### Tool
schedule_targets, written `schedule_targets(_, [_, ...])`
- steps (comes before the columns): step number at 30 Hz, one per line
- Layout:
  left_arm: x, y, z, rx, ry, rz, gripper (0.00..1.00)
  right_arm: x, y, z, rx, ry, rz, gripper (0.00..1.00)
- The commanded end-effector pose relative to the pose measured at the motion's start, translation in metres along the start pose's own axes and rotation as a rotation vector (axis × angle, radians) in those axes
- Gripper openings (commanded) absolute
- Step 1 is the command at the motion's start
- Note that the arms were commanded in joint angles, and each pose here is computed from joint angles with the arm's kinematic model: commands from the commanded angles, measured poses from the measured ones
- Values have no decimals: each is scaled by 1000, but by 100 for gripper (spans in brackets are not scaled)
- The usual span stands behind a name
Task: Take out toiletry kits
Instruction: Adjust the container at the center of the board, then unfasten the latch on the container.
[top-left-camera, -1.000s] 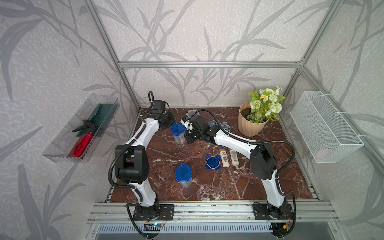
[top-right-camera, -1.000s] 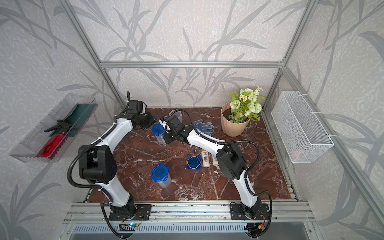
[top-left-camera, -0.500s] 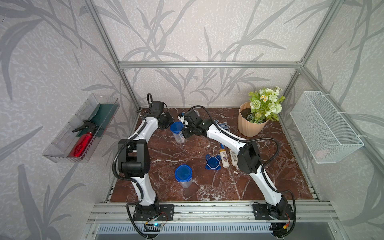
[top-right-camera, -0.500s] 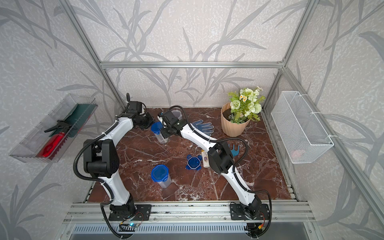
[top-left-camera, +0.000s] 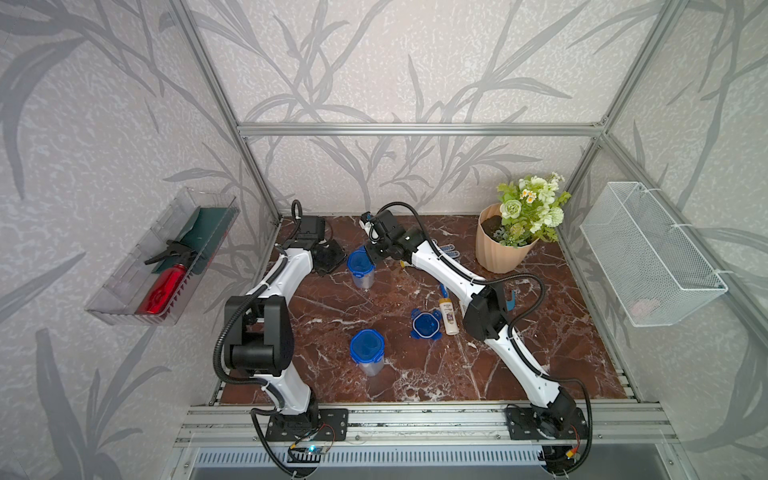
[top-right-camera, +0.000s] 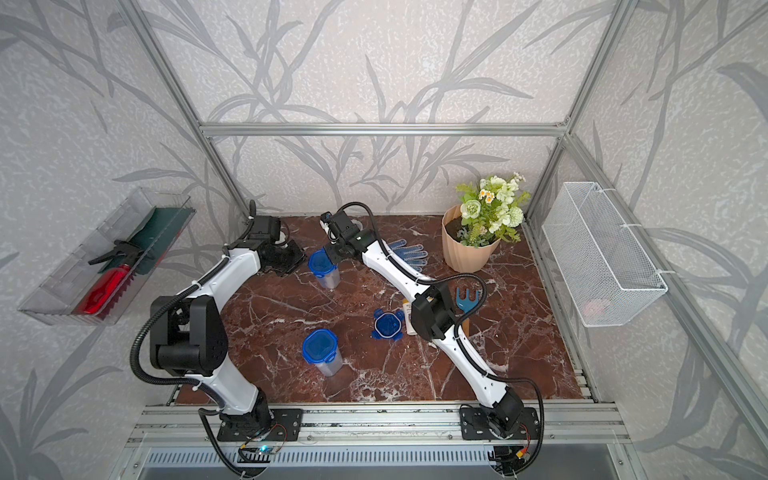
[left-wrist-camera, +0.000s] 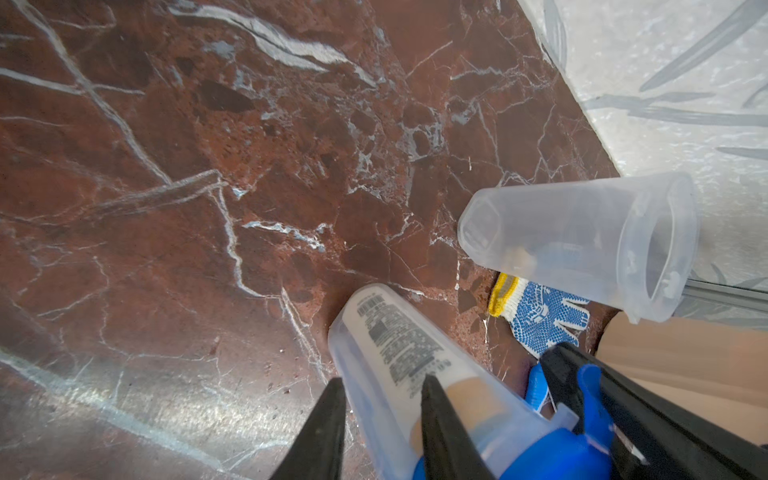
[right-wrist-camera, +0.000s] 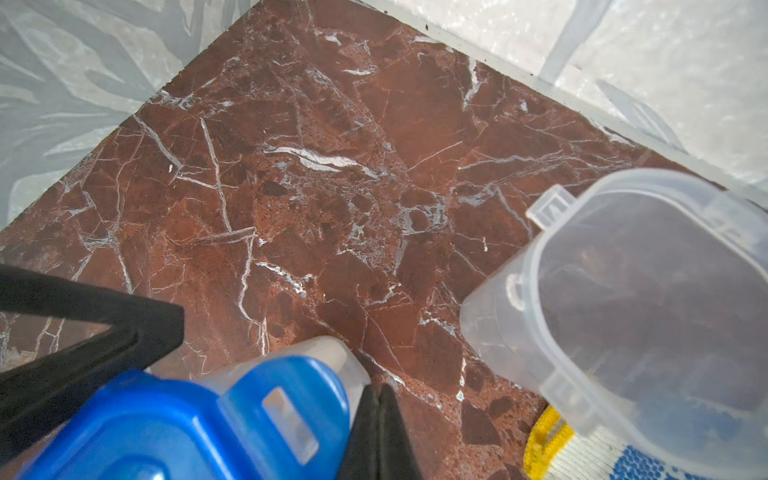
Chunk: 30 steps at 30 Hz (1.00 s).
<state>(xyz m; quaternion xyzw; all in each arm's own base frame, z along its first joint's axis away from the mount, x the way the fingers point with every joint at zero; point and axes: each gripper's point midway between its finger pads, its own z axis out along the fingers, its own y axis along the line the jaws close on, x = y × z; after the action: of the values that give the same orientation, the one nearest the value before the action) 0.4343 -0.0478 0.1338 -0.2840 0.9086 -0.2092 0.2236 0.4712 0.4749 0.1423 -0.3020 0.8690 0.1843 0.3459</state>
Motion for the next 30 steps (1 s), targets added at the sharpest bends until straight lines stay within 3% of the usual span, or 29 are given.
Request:
schedule_targets(1, [6,-7,-14,5,14,6,32,-7,1,-10,-26,-12,5,0])
schedule_targets(8, [-18,-9,-54,-67,-105,42,32,-22,-4,-33,-36,-51,21,0])
schedule_targets(13, [-16,-23,-71,-23,-134,56,31,-18,-14,-51,-73,-24,80,1])
schedule_targets(16, [-6,-42,-74,31,-127,106,25,-10,-16,-60,-124,-28,132,3])
schedule_targets(20, [11,-61,-60,100,-72,152,9,2,-16,-80,-190,-119,195,6])
schedule_targets(24, [24,-67,-38,118,-3,159,0,7,-10,-100,-344,-188,297,16])
schedule_targets(27, [29,-69,-23,129,42,149,0,11,2,-102,-528,-173,394,38])
schedule_targets(30, [33,-71,-14,129,57,156,0,11,11,-98,-673,-172,493,46])
